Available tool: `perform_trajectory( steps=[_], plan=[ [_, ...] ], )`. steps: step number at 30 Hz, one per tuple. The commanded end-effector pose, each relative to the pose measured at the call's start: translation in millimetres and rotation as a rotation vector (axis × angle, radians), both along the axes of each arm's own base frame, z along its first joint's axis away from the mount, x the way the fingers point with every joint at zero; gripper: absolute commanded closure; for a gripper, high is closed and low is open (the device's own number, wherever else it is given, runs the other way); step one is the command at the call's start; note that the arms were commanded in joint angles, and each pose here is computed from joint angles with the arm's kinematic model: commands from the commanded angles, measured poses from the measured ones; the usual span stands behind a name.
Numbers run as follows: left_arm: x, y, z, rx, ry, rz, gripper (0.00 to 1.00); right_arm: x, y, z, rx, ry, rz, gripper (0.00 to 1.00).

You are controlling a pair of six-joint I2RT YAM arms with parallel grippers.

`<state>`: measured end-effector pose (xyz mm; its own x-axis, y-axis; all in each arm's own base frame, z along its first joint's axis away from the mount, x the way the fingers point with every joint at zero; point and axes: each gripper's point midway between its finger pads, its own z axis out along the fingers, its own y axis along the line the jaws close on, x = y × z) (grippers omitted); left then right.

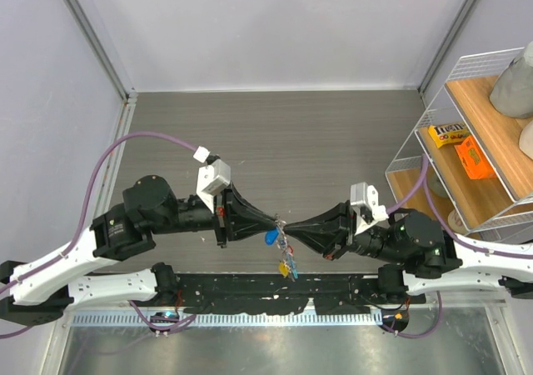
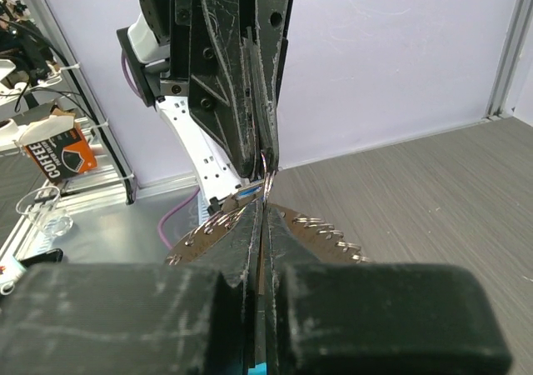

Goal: Put the keys on the keyring

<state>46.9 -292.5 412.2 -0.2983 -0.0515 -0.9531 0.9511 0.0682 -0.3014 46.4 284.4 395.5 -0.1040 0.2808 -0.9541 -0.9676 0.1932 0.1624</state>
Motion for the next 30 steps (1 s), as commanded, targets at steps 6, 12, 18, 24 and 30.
perform_trajectory(
  steps=[6, 12, 18, 24, 30],
  plan=[
    [-7.9, 7.4, 21.6, -0.071, -0.019, -0.025, 1.0, -1.8, -6.9, 35.7, 0.125, -0.065, -0.051, 0.94],
    [-8.2, 7.1, 22.0, -0.074, -0.019, -0.026, 1.0, -3.3, -5.2, 36.2, 0.123, -0.091, -0.067, 0.94],
    [-8.2, 7.5, 21.4, -0.072, -0.017, -0.026, 1.0, -3.1, -5.7, 37.2, 0.132, -0.094, -0.076, 0.94],
    [-9.4, 8.2, 22.0, -0.078, -0.015, -0.031, 1.0, -3.3, -9.0, 39.6, 0.148, -0.094, -0.082, 0.94],
    [-9.8, 7.5, 21.3, -0.077, -0.016, -0.034, 1.0, -4.4, -11.9, 41.3, 0.167, -0.094, -0.083, 0.94]
  ],
)
